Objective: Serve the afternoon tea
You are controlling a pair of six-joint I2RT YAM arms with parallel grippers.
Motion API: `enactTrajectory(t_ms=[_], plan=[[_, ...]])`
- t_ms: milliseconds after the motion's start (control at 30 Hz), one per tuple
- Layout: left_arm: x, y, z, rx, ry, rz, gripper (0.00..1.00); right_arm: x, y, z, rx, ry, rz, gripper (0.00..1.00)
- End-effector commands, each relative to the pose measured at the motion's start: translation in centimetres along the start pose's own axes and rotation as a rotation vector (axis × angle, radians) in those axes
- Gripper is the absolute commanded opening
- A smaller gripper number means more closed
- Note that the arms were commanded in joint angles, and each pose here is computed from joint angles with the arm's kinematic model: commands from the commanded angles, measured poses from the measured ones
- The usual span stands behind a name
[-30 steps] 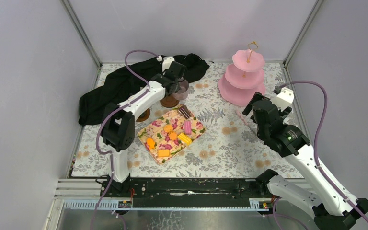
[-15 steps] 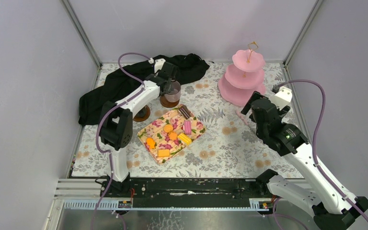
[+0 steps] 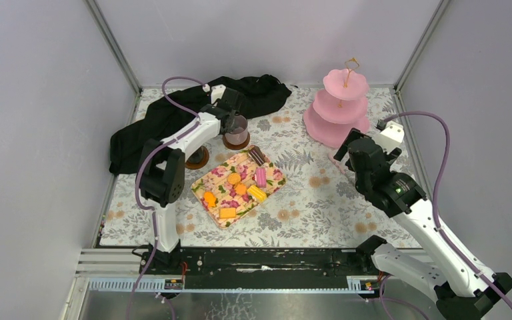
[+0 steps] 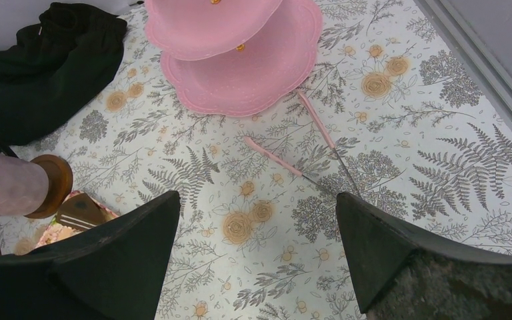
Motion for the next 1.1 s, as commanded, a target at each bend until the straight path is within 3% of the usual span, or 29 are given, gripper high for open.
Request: enactTrajectory(t_ms=[0, 1067], plan=[[0.8, -1.0, -0.8, -0.066, 0.033, -0.045, 0.0, -0.1, -0.3, 0.3, 0.016, -0.016, -0.02, 0.94], [3.3, -0.9, -0.9, -0.091, 0.047, -0.029, 0.0, 0.6, 0.8, 0.5, -0.001, -0.005, 0.003, 0.94]])
Point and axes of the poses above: each gripper's point midway between its finger pads, its own x axis out along the fingers, its own z axis along the line the jaws close on, y = z × x, the point moved 5 cm from there along -x, back along the fingers, and after that the axes turned 7 degrees about -x, right-handed, at the moved point
